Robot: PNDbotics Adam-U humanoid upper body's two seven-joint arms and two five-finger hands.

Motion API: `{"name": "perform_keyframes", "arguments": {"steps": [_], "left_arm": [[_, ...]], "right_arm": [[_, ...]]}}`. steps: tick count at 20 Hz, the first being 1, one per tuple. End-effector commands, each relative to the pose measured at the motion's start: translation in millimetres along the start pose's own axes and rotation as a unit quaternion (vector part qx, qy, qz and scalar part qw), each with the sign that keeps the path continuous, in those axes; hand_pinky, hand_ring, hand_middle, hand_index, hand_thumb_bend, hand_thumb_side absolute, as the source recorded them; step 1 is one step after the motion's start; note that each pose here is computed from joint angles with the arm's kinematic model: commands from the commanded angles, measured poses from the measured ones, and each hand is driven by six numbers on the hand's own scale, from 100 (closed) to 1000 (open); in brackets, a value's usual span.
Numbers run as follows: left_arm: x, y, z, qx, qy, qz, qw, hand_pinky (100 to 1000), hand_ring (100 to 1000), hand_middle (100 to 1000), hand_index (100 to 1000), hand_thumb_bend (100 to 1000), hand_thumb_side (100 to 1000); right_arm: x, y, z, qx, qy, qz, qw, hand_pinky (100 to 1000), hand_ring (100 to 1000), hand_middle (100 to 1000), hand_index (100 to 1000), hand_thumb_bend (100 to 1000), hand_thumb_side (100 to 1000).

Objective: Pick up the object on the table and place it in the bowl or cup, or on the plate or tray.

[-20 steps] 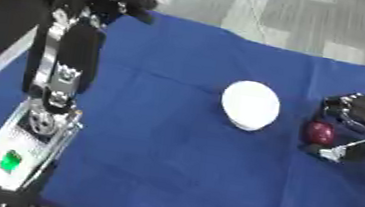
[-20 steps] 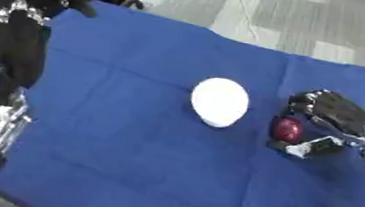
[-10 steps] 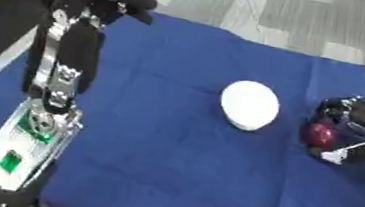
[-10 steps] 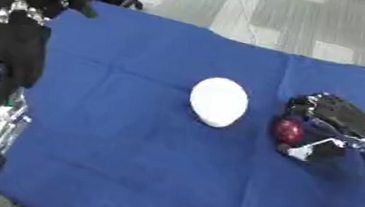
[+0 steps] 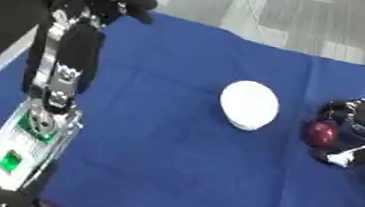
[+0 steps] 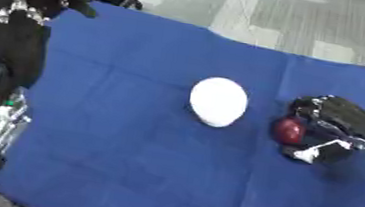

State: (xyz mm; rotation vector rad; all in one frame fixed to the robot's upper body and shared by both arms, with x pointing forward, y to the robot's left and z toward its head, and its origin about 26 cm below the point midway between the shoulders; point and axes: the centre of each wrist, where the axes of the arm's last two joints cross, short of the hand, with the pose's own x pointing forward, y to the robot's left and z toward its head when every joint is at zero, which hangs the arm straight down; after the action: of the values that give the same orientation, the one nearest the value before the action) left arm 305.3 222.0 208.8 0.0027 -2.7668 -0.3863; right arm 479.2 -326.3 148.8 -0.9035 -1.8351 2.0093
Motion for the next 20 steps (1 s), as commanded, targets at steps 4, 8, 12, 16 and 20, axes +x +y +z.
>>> {"name": "perform_keyframes", "arguments": {"steps": [4, 8, 12, 16, 20], "left_arm": [[4.8, 1.7, -5.4, -0.001, -0.014, 0.000, 1.000, 559, 672, 763, 842, 232, 874], [4.8, 1.6, -5.6, -0.001, -0.014, 0.001, 1.000, 559, 672, 763, 842, 232, 873], [4.8, 1.6, -5.6, -0.001, -0.014, 0.001, 1.000, 559, 672, 763, 842, 232, 873], [4.8, 1.7, -5.5, -0.001, -0.014, 0.000, 1.000, 559, 672, 763, 842, 232, 873], [4.8, 1.8, -5.3, -0.002, -0.013, 0.000, 1.000, 559, 672, 763, 842, 232, 873]], "right_arm": [[-8.3, -7.9, 7.3, -0.039, 0.014, -0.003, 0.999, 100, 292, 463, 592, 461, 594], [-8.2, -8.0, 6.9, -0.075, 0.016, -0.016, 0.997, 100, 229, 355, 478, 451, 570], [-7.7, -9.1, 6.2, -0.110, 0.016, -0.026, 0.993, 100, 149, 226, 400, 422, 561], [-6.3, -10.0, 4.4, -0.142, 0.015, -0.034, 0.989, 100, 100, 162, 355, 368, 551], [-5.6, -10.2, 3.5, -0.152, 0.014, -0.042, 0.987, 100, 100, 134, 357, 363, 543]]}}
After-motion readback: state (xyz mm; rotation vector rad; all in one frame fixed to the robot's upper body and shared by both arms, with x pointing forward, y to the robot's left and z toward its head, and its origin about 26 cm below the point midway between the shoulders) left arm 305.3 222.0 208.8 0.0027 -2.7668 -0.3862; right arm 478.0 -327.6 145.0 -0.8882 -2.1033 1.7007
